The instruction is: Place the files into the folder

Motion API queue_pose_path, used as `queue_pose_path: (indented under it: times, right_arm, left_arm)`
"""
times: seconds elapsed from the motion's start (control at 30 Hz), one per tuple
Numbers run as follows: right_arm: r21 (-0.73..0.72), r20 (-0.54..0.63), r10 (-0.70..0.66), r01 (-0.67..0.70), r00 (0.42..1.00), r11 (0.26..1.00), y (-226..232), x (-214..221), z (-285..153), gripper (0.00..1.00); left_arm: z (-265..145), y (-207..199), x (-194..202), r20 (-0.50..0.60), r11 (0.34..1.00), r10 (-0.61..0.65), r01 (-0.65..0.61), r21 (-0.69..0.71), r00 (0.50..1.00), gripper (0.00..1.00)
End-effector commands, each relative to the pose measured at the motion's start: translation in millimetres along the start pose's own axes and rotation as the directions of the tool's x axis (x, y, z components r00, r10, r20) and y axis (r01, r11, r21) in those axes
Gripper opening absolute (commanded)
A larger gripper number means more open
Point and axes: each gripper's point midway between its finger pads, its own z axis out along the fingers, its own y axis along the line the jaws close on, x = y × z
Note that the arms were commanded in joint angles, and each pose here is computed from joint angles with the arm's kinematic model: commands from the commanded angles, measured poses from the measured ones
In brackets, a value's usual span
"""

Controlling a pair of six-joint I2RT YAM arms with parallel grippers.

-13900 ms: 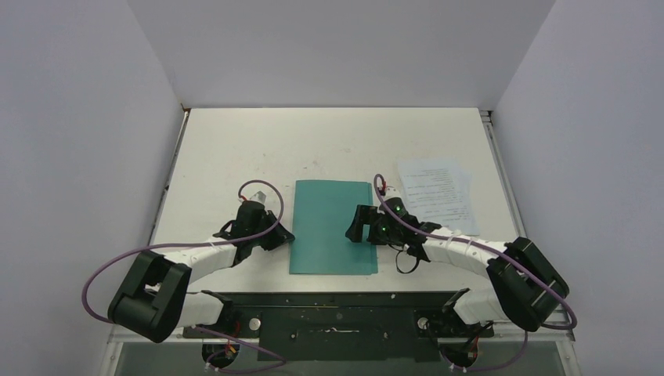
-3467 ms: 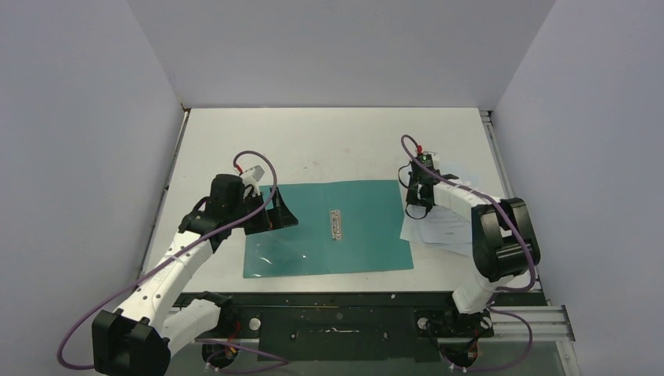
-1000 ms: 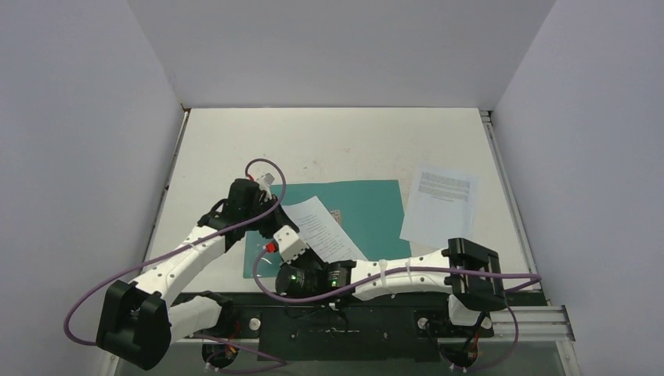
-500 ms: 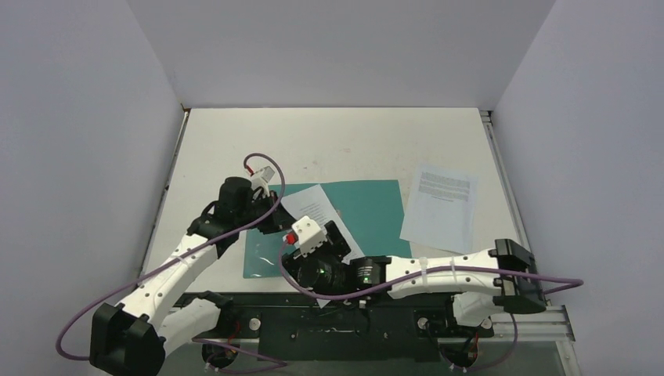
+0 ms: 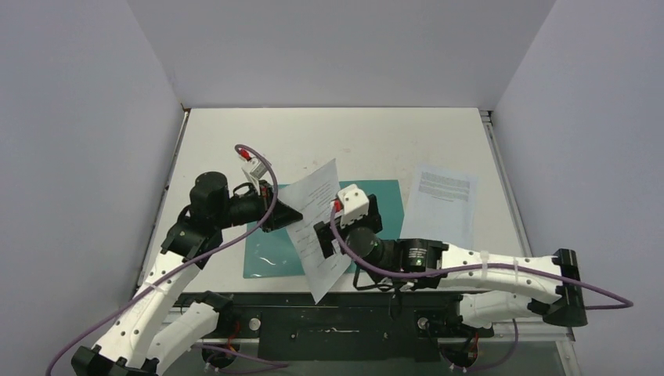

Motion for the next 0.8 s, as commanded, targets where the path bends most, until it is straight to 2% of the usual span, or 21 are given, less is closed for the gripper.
queue_pose_path:
  times: [0.0,0.27,0.47,0.77]
  right_arm:
    - [-0.06,0.04,0.072,-0.069,0.997,0.996,-25,-25,-7,0.9]
    - [-0.191,0.076,0.125,-0.109,0.989,0.976,-39,-47,-24,0.9]
    - [-0.297,0.104,0.164,-0.127,0.981,0.946,-42,-56,-45,0.9]
    - [-0.53,0.159,0.227,-0.111,0.961,0.841,-24,-72,-97,0.9]
  left_arm:
    - [-16,-52,-18,0.067,0.961,0.178,-0.188,0.201,0.982,0.0]
    - [-38,-99,-16,0.122,0.879,0.273,-0.299,0.371,0.954,0.0]
    - [-65,-140,-21,0.22,0.772,0.345,-0.409,0.487,0.913,0.0]
    - [-96,-177,-26,0.307,0.667,0.386,-0.493,0.558,0.87,0.0]
